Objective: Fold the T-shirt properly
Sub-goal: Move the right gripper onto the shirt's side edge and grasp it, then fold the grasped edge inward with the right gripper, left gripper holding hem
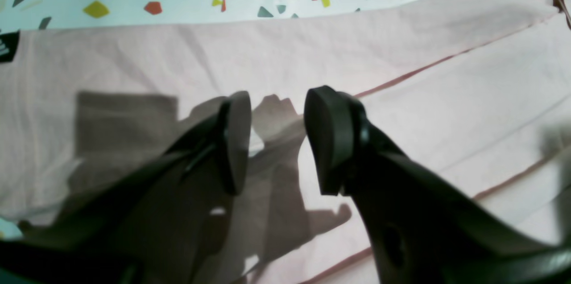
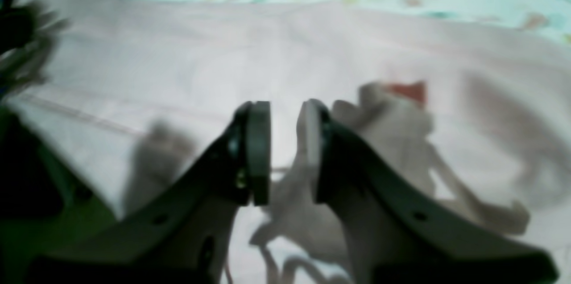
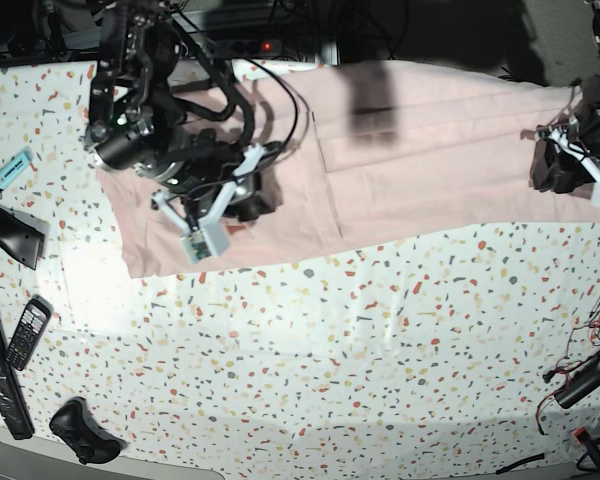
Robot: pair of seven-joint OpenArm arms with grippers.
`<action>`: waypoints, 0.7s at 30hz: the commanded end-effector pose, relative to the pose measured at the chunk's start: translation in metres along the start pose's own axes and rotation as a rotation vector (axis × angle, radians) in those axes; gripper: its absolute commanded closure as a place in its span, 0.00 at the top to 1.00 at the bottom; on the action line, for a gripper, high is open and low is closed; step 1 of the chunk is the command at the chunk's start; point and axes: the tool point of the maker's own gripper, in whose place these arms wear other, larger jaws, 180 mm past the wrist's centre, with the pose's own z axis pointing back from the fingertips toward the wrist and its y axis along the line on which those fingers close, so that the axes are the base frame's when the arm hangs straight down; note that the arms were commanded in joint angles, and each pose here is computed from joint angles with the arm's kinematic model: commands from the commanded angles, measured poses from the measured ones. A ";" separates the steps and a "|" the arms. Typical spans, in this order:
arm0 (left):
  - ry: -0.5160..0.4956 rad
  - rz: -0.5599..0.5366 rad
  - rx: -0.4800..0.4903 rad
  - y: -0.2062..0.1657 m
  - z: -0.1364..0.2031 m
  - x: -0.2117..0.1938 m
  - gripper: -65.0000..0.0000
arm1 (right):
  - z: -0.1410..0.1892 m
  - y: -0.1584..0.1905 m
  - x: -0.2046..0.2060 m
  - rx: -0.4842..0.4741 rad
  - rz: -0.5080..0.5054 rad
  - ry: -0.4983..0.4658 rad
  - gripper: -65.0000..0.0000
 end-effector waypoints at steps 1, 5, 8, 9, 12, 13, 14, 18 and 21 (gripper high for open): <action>-0.038 -0.023 -0.001 0.002 0.005 0.014 0.35 | 0.002 -0.005 0.011 -0.006 -0.004 -0.047 0.13; -0.004 -0.015 -0.001 0.002 0.007 0.001 0.35 | -0.010 -0.021 -0.008 -0.017 -0.065 0.005 0.07; 0.021 -0.002 -0.001 0.000 0.010 -0.012 0.34 | -0.024 -0.029 -0.018 -0.011 -0.099 0.043 0.00; 0.027 0.020 0.006 0.000 0.009 -0.017 0.33 | -0.029 -0.032 -0.019 -0.012 -0.105 0.051 0.00; 0.028 0.064 0.019 -0.005 0.004 -0.032 0.32 | -0.037 -0.047 -0.026 -0.057 -0.088 0.095 0.00; 0.024 0.073 0.021 -0.007 0.001 -0.035 0.29 | -0.039 -0.051 -0.029 -0.069 -0.084 0.110 0.00; 0.019 0.080 0.023 -0.009 -0.001 -0.038 0.24 | -0.040 -0.055 -0.032 -0.078 -0.081 0.121 0.00; 0.011 0.085 0.031 -0.013 -0.010 -0.043 0.17 | -0.038 -0.070 -0.044 -0.111 -0.066 0.159 0.00; 0.044 0.080 0.027 -0.013 -0.019 -0.050 0.17 | -0.031 -0.091 -0.050 -0.167 -0.067 0.166 0.00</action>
